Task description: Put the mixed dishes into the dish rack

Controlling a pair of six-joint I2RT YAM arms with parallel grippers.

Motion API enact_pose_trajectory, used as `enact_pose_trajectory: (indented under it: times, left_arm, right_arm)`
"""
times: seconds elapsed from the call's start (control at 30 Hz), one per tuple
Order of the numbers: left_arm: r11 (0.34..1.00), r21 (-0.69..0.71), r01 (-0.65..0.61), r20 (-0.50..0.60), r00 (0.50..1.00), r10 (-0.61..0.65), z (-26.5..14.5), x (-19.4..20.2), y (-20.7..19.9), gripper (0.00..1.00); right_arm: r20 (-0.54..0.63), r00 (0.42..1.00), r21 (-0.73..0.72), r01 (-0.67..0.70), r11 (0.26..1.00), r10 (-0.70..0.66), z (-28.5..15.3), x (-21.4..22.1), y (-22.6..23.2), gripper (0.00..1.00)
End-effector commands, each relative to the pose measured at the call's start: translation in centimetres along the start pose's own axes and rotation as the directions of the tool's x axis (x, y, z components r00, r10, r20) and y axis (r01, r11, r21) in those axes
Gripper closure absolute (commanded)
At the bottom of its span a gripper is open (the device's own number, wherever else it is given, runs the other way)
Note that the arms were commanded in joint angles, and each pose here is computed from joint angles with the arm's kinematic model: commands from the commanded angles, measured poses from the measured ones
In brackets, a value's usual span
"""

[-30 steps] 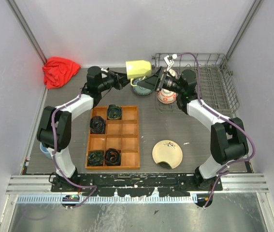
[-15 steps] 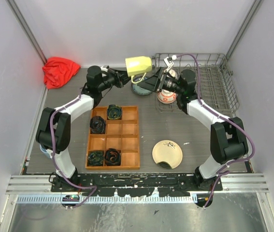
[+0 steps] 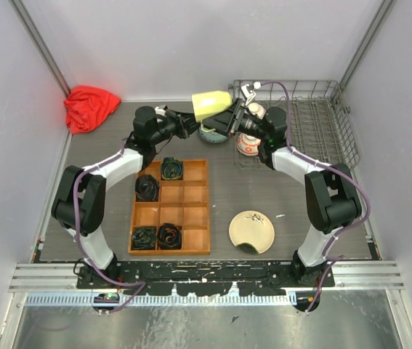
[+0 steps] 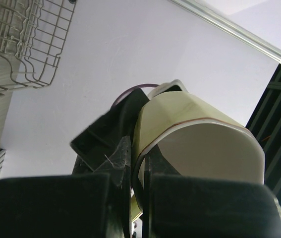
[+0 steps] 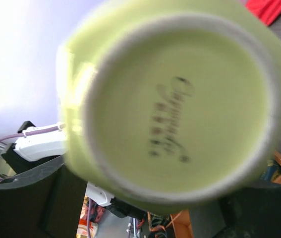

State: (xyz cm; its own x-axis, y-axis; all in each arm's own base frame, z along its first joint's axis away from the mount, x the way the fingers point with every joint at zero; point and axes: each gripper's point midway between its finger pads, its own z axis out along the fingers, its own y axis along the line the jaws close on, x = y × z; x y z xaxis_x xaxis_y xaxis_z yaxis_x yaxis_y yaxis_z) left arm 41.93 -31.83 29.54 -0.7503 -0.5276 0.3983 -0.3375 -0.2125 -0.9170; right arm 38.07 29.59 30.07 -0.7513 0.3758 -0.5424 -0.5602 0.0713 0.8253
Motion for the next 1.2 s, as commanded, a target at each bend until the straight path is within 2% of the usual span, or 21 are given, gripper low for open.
enact_pose_trajectory:
  times: [0.0,0.3,0.53,0.63,0.7,0.8,0.9,1.17]
  left_arm:
    - [0.985,0.156,-0.078,-0.024,0.996,0.083,-1.5,2.4,-4.5,1.00]
    - [0.984,0.142,-0.103,-0.020,0.994,0.107,-1.0,1.9,-3.6,1.00]
    - [0.986,0.121,-0.114,-0.034,0.992,0.119,-0.4,1.5,-2.8,1.00]
    - [0.987,0.102,-0.125,-0.036,0.991,0.130,-0.2,1.4,-2.3,1.00]
    - [0.986,0.098,-0.134,-0.040,0.989,0.139,-0.2,1.5,-2.2,1.00]
    - [0.984,0.098,-0.148,-0.039,0.988,0.152,-0.2,1.3,-2.1,0.99]
    - [0.981,0.088,-0.173,-0.024,0.984,0.175,-0.5,0.8,-2.2,0.75]
    - [0.968,0.018,-0.251,0.058,0.967,0.250,-1.7,-2.0,-2.3,0.45]
  right_arm:
    - [0.068,0.994,-0.142,0.092,0.986,-0.083,0.7,-2.4,4.8,0.30]
    - [0.041,0.998,-0.187,0.054,0.981,-0.047,1.3,-1.7,5.5,0.48]
    - [0.002,1.000,-0.217,0.025,0.976,-0.025,2.3,-0.6,6.0,0.77]
    - [0.000,1.000,-0.229,0.019,0.973,-0.020,2.6,-0.5,6.2,0.84]
    - [0.010,1.000,-0.236,0.017,0.972,-0.015,2.7,-0.6,6.4,0.97]
    - [0.044,0.999,-0.230,0.039,0.972,-0.030,2.6,-1.0,6.7,0.99]
    - [0.060,0.995,-0.187,0.084,0.979,-0.074,2.5,-1.3,6.8,0.99]
    - [0.115,0.985,-0.122,0.141,0.982,-0.127,0.9,-3.6,6.7,0.99]
